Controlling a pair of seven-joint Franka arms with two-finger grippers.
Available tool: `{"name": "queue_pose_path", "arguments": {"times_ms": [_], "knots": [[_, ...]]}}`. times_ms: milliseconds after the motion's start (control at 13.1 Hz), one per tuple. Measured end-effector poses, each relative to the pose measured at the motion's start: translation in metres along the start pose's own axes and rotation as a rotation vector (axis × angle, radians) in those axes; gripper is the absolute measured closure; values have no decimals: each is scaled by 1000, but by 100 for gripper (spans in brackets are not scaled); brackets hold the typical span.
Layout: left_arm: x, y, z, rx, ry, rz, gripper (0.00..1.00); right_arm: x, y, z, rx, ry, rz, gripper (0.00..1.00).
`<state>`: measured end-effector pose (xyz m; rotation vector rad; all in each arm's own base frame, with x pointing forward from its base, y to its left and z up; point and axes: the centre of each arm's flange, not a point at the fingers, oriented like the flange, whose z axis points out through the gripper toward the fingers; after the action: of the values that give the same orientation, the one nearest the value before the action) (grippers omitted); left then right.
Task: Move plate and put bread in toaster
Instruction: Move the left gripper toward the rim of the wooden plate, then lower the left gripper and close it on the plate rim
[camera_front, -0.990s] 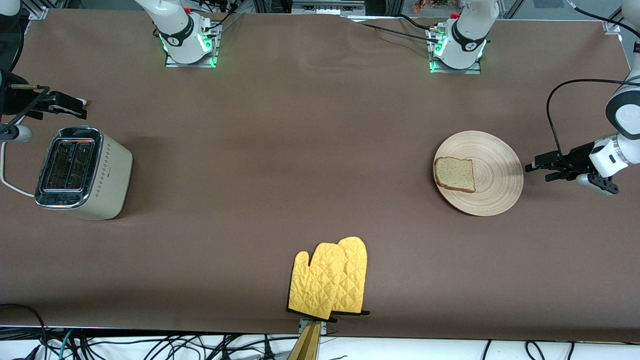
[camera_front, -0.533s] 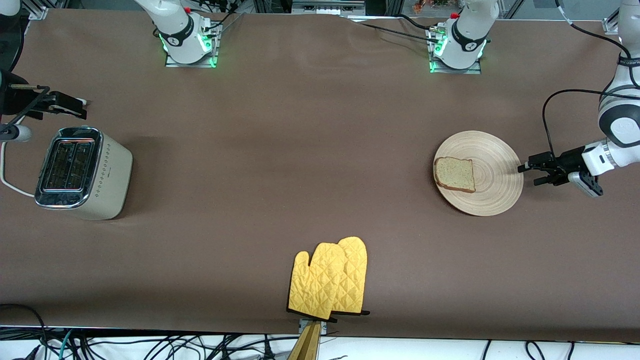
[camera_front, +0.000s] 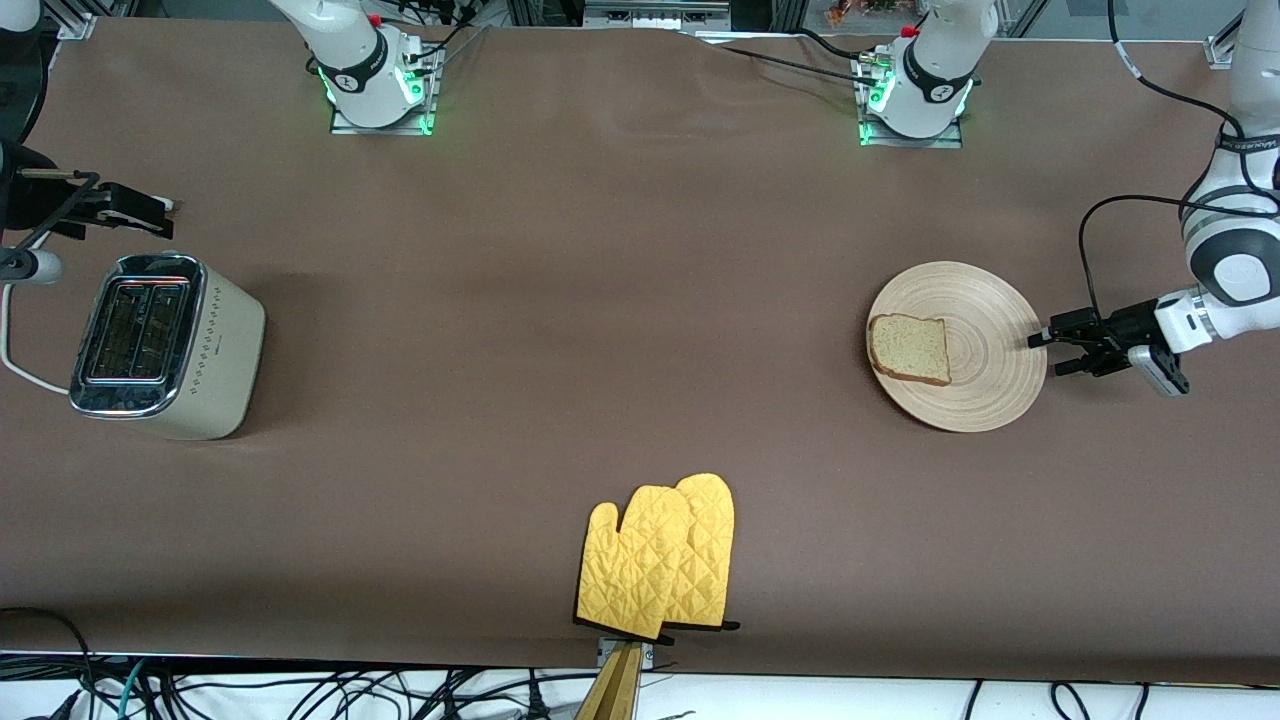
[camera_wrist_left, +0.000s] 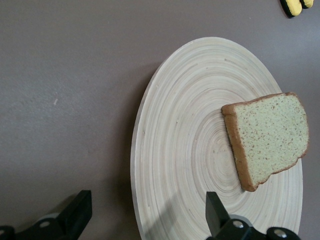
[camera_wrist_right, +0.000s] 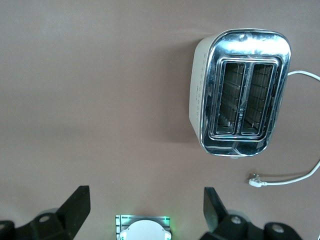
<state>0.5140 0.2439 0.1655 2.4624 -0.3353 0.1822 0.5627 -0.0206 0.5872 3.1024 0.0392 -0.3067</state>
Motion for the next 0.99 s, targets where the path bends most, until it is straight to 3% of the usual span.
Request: {"name": "queue_pose_path", "arguments": {"times_ms": [305, 990], "knots": [[-5, 0, 0, -66, -17, -62, 0, 0, 0, 0, 0, 0, 0, 0], [-11, 0, 13, -120, -54, -262, 0, 1, 0, 1, 0, -3, 0, 0]]}}
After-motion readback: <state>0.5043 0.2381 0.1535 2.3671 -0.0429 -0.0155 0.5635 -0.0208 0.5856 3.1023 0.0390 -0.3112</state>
